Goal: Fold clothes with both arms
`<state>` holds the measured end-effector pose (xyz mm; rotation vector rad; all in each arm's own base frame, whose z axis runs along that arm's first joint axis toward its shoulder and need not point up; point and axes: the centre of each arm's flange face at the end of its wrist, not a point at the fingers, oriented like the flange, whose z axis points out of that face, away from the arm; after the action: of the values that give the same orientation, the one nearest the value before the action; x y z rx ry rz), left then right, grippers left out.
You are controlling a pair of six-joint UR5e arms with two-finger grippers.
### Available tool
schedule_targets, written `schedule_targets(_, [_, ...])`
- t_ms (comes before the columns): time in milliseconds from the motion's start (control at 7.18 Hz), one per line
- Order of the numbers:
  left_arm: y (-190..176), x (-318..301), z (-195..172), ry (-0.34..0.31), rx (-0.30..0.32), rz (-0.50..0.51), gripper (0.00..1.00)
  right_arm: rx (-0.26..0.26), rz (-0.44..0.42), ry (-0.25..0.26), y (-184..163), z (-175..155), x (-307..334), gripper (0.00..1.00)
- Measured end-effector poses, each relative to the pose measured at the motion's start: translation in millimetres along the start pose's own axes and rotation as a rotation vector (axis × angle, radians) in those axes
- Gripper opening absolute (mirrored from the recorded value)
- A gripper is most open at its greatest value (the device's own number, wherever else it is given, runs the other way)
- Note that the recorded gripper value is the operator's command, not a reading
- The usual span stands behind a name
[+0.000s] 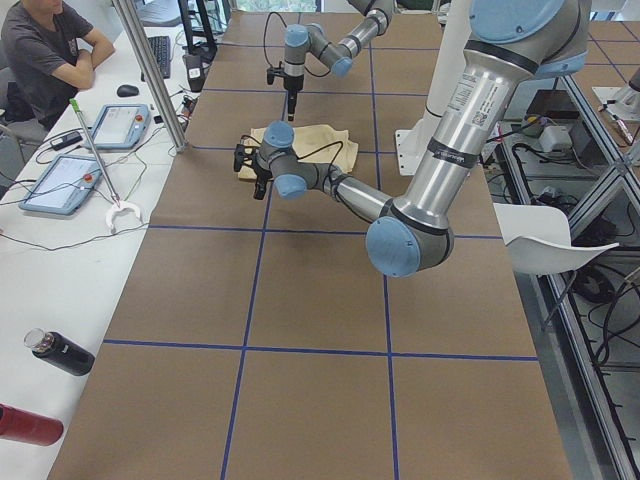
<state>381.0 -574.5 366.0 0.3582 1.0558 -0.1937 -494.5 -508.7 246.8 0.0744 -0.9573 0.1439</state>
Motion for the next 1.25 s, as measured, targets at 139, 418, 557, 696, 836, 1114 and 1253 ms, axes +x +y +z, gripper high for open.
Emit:
schedule_targets(139, [0.1,0.5,-0.6,0.001,0.0,0.0,1.0,-0.002,0.112,-0.022,25.8,-6.8,1.6,1.0])
schedule_targets(418, [1.1,-1.0,-1.0,0.001,0.0,-0.003,1.0,0.038,0.302,-0.029,94.0,7.9,-14.4,0.95])
schedule_targets(557, [1.7,-1.7,-1.7,0.001,0.0,-0.005,1.0,0.049,0.355,-0.023,125.5,20.7,-22.4,0.96])
schedule_targets(696, [2.2,-1.6,-2.9,0.003,0.001,-0.006,1.0,0.048,0.397,-0.004,147.9,30.5,-26.0,0.96])
schedule_targets(836, [2.4,-0.8,-4.1,0.005,0.002,-0.006,1.0,0.045,0.426,0.033,161.9,36.9,-25.9,0.96])
schedule_targets(1114, [2.7,2.0,-6.9,0.011,0.004,-0.006,1.0,0.033,0.44,0.081,180.2,36.7,-12.1,0.88])
schedule_targets(1253, [2.9,4.1,-8.6,0.015,0.005,-0.005,1.0,0.024,0.438,0.089,187.3,34.3,-2.9,0.83])
